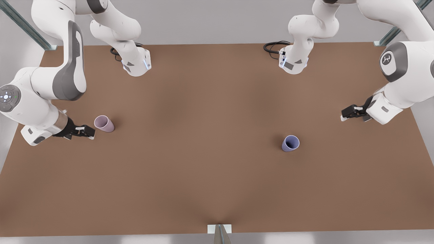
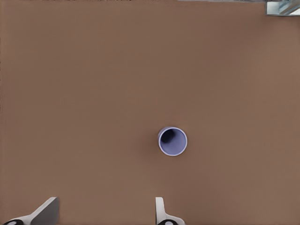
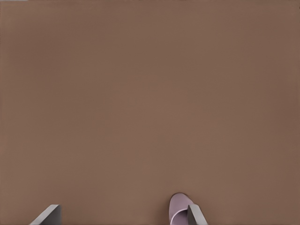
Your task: Stack the cups, with the pink cup at the bottom and the purple cup at the top
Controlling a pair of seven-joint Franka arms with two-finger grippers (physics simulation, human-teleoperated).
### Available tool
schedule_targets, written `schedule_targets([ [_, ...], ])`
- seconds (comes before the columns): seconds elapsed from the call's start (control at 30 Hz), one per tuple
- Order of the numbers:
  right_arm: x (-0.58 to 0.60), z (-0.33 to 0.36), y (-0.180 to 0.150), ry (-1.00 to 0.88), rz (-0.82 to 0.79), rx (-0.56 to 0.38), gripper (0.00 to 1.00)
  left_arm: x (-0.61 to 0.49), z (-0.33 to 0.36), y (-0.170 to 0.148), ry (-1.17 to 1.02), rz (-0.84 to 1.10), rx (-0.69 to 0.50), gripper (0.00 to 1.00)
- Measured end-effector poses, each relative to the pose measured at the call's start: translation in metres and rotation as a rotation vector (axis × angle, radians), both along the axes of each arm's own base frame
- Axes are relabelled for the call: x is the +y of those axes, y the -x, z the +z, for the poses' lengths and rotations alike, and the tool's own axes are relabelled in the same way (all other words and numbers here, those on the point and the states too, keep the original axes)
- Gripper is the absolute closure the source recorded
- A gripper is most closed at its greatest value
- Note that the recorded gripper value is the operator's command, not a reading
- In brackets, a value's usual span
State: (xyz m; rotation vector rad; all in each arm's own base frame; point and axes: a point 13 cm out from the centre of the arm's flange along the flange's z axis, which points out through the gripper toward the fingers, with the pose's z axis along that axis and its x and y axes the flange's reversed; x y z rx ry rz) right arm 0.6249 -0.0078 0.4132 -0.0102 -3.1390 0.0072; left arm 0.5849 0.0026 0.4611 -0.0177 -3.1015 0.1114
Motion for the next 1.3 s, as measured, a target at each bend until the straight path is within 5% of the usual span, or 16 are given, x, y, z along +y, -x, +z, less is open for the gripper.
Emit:
schedule_targets([
  [0.37, 0.0, 0.002, -0.007, -0.01, 0.001, -0.029, 0.0, -0.002, -0.023, 0.008, 0.002, -0.01, 0.054, 0.0],
  [0.5, 0.039, -0.043, -0.011, -0.016, 0.065, 0.033, 0.0, -0.002, -0.024, 0.009, 0.002, -0.012, 0.061, 0.0],
  [0.73, 0.032, -0.101, 0.087, -0.012, 0.065, 0.156, 0.0, -0.002, -0.025, 0.01, 0.002, -0.015, 0.066, 0.0],
  [1.1, -0.068, -0.142, 0.148, -0.033, -0.118, 0.182, 0.0, -0.001, -0.033, 0.011, 0.0, -0.017, 0.082, 0.0],
  [1.3, -0.107, -0.18, 0.151, -0.074, -0.219, 0.187, 0.0, -0.002, -0.034, 0.011, 0.0, -0.018, 0.085, 0.0],
])
